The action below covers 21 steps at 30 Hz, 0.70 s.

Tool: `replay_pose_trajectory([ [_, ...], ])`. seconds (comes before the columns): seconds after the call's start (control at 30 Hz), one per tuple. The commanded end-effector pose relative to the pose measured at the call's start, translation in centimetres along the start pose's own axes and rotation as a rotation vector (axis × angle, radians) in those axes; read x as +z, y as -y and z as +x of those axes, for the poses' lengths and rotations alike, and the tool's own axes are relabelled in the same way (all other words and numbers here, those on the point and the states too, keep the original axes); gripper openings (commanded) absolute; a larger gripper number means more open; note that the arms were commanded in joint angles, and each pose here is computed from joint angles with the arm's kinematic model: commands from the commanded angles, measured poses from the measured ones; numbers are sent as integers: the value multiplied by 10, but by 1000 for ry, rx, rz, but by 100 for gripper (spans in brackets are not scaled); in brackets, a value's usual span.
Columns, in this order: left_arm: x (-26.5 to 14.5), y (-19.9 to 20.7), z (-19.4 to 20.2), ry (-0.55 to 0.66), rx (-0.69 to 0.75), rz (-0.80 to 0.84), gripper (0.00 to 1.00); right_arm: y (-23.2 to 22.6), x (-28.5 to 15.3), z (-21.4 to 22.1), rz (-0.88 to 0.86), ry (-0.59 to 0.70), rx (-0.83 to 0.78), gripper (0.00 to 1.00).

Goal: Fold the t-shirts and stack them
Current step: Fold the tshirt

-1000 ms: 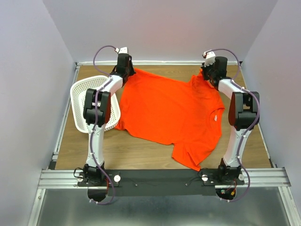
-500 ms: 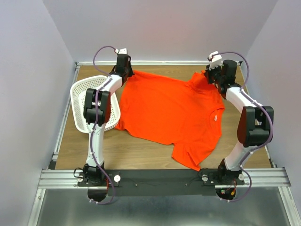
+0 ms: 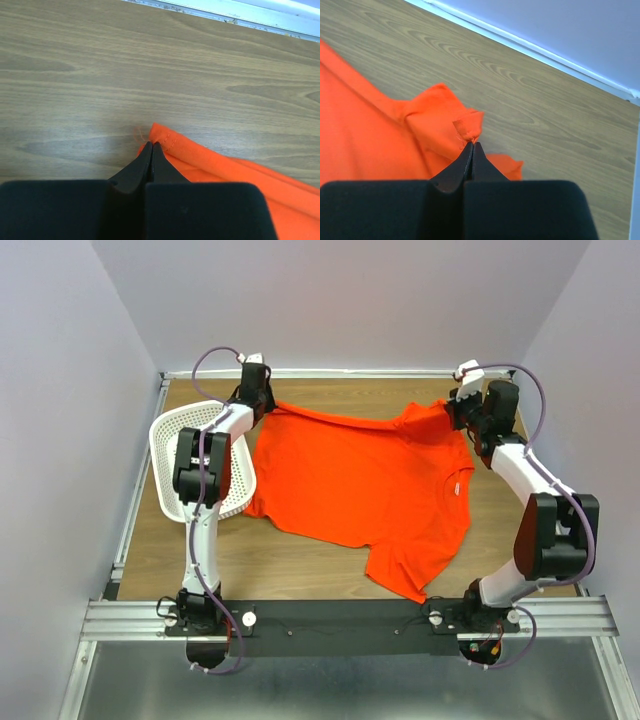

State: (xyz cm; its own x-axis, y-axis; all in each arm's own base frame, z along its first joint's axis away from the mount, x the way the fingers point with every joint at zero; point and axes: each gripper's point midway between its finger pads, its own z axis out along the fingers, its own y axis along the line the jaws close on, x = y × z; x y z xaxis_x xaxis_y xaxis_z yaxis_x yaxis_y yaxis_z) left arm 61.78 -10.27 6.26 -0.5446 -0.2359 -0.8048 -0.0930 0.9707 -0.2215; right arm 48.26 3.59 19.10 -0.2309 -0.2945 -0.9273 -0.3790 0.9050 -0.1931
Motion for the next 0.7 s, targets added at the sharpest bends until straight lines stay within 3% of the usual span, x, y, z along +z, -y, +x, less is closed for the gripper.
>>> replay_pose_trajectory([
  [0.0, -19, -3, -33, 65, 7, 10, 0, 9, -13, -6, 27, 29, -15, 1],
  [0.67, -44, 4, -52, 156, 55, 108, 0, 16, -40, -2, 60, 41, -3, 1],
])
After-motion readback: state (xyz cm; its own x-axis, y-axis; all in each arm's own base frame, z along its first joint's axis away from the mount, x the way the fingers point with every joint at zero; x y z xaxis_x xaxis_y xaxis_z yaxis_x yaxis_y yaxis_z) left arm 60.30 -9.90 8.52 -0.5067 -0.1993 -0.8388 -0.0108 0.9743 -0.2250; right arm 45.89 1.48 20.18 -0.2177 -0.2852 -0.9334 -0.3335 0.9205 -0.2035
